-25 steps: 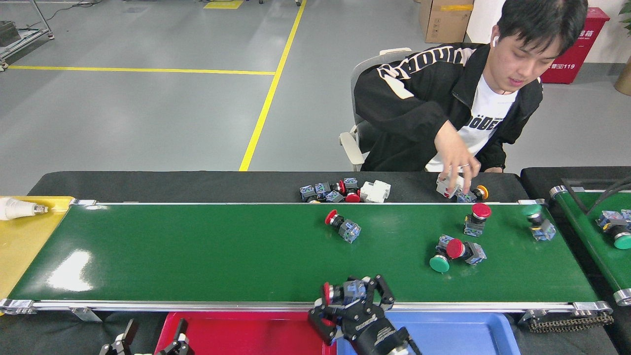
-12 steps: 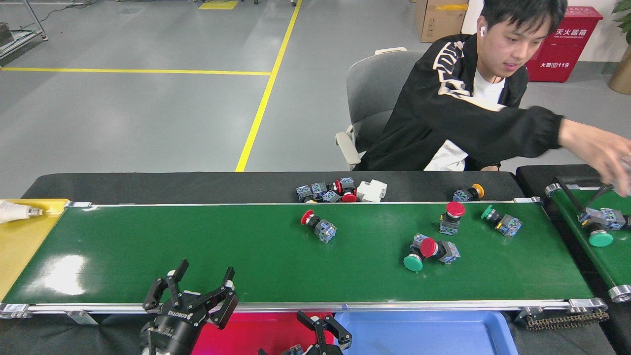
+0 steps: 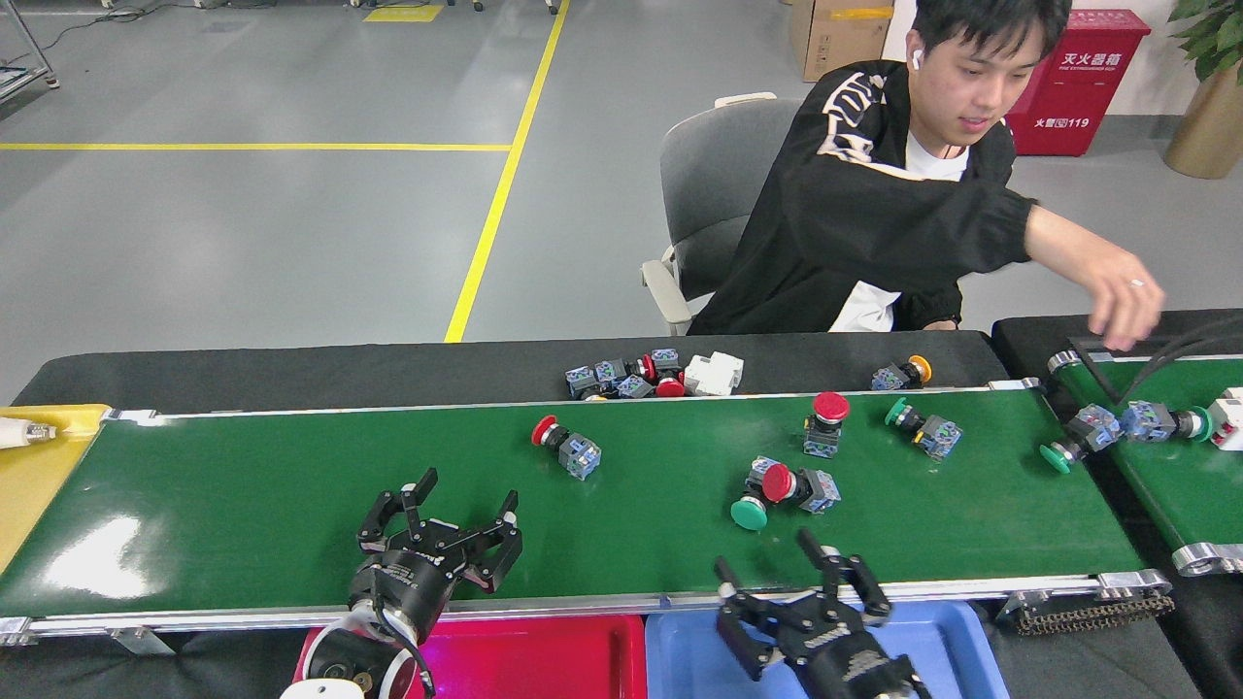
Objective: Pick switch part from conveyor to tray
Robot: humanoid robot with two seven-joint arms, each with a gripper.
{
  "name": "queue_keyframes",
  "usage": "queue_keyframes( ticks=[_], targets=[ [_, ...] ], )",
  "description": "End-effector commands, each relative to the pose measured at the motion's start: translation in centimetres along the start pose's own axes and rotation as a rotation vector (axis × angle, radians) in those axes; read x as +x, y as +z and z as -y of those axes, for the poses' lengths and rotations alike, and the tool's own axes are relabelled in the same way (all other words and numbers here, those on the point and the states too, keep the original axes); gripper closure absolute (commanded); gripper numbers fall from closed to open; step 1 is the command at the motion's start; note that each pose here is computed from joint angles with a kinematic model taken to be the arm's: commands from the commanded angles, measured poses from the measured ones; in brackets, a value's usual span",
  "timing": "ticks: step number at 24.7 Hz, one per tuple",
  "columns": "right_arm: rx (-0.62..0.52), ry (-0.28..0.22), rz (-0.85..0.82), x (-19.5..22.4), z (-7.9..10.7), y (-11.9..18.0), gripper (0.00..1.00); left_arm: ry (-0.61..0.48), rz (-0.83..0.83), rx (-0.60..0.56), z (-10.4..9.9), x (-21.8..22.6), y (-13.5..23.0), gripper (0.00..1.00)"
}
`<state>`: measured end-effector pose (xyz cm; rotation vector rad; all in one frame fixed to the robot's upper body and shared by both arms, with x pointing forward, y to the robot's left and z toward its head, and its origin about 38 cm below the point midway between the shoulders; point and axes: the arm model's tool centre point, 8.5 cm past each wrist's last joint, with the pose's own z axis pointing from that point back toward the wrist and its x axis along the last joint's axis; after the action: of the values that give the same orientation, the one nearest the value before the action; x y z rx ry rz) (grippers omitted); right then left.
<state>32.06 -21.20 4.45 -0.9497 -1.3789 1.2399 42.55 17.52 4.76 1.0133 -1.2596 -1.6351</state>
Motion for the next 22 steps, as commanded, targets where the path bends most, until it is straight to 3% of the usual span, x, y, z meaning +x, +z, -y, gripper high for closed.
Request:
queue_keyframes(
  ticks=[1,5,9,12,15,18,20,22],
  targets=[
    [-0.034,-0.002,-0.050,-1.7,0.3,1.2,0.02,-0.001,-0.021,0.009,-1.1,-0.3,-1.3,0.00],
    [-0.015,-0.003,-0.099,-2.6,-0.9,3.7,0.02,0.006,-0.048,-0.019,-1.2,-1.2,-3.0,0.00],
    [-0.045,-0.017,-0.102,-2.0,-0.3,4.0,0.02,0.011,-0.053,-0.040,-1.1,-1.6,-4.0,0.00],
    [-0.080,-0.014,-0.121,-0.4,0.8,1.6,0.03,0.018,-0.058,-0.058,-1.0,-1.9,-4.8,0.00],
    [-0.033,0.049,-0.083,3.7,0.7,-2.6,0.03,0.023,-0.085,-0.078,-1.2,-2.4,-5.8,0.00],
    [0.012,0.078,-0.044,6.4,0.6,-6.9,0.04,0.031,-0.118,-0.088,-1.4,-3.0,-6.8,0.00],
    [0.033,0.103,-0.020,8.3,0.2,-8.7,0.04,0.028,-0.130,-0.092,-1.5,-3.2,-6.9,0.12],
    [0.039,0.125,-0.029,9.4,0.3,-10.4,0.04,0.030,-0.124,-0.087,-1.5,-3.3,-6.9,0.30]
  ],
)
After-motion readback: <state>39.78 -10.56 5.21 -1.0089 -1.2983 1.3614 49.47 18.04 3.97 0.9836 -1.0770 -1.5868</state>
